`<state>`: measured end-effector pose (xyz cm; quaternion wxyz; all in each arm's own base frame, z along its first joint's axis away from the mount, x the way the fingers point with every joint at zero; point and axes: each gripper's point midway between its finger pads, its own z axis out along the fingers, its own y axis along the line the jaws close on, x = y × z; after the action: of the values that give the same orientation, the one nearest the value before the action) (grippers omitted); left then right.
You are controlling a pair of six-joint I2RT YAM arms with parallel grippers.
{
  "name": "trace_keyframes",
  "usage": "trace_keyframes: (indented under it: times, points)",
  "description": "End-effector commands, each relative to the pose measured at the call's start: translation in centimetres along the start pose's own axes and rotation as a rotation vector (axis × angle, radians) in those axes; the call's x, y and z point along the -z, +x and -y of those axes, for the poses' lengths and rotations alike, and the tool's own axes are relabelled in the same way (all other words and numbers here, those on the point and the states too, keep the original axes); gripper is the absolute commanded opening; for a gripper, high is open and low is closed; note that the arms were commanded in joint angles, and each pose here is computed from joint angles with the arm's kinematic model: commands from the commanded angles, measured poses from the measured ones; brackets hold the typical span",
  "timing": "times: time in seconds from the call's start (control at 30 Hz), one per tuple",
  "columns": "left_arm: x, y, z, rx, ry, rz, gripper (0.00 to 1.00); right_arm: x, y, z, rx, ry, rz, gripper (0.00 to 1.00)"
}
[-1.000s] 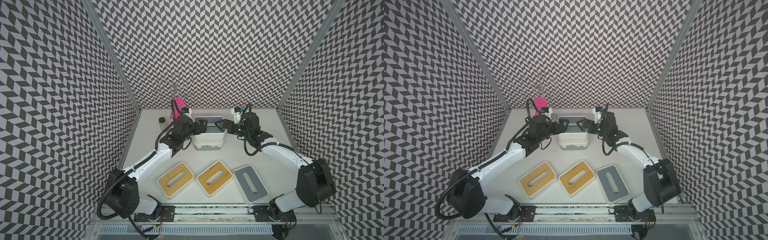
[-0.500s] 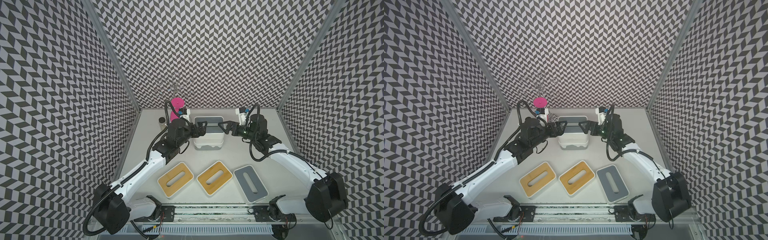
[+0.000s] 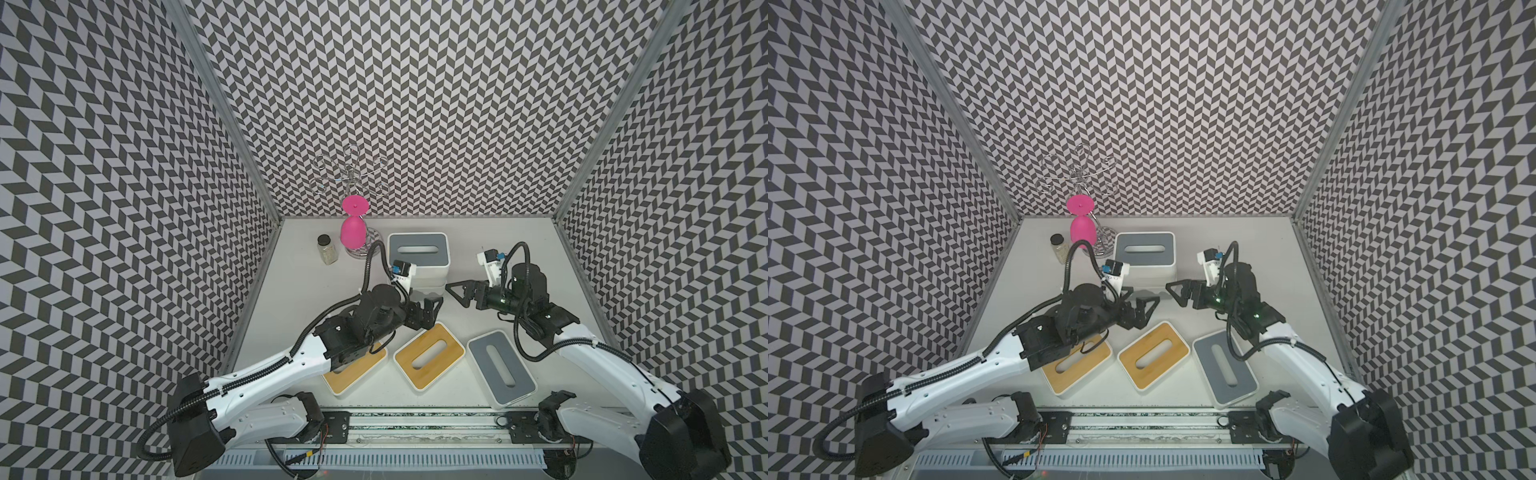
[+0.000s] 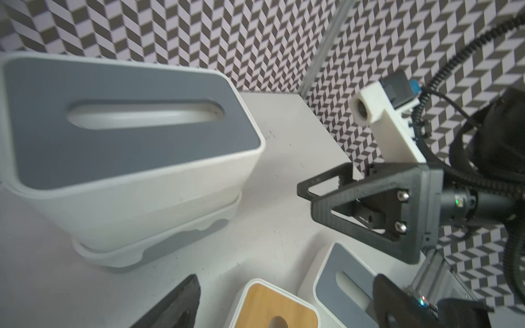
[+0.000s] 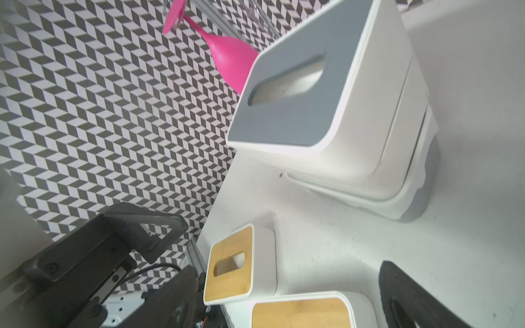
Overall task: Stack the tissue boxes
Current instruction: Place the tissue box at the tissue box, then pick up the tissue box from the center of the board.
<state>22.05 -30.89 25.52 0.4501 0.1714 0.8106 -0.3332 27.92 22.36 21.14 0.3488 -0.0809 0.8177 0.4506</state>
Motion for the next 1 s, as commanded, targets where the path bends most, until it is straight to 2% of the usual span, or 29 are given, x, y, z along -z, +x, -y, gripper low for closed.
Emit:
trace_keyframes:
  times: [0.0, 0.2, 0.53, 0.7, 0.8, 0.97]
  points:
    - [0.1, 2.8, 1.6, -0.097, 0.002, -0.047, 0.95, 0.6, 1.2, -0.3, 0.012, -0.033, -0.004, 0.98]
    - [0.0, 8.0, 4.5, -0.188, 0.064, -0.173, 0.94, 1.3, 4.2, 1.2, -0.025, 0.006, -0.055, 0.97]
    - [-0.4, 16.1, 5.6, -0.308, 0.063, -0.385, 0.90, 1.8, 8.0, 4.8, -0.099, 0.118, -0.097, 0.97]
    - [-1.1, 18.1, 5.2, -0.353, 0.049, -0.431, 0.89, 1.9, 8.4, 5.3, -0.114, 0.133, -0.091, 0.97]
    - [-1.7, 18.5, 3.6, -0.383, -0.039, -0.439, 0.87, 1.9, 8.4, 5.3, -0.115, 0.132, -0.090, 0.97]
    - [-2.2, 19.6, 1.9, -0.412, -0.108, -0.473, 0.82, 2.1, 8.1, 5.5, -0.106, 0.147, -0.077, 0.97]
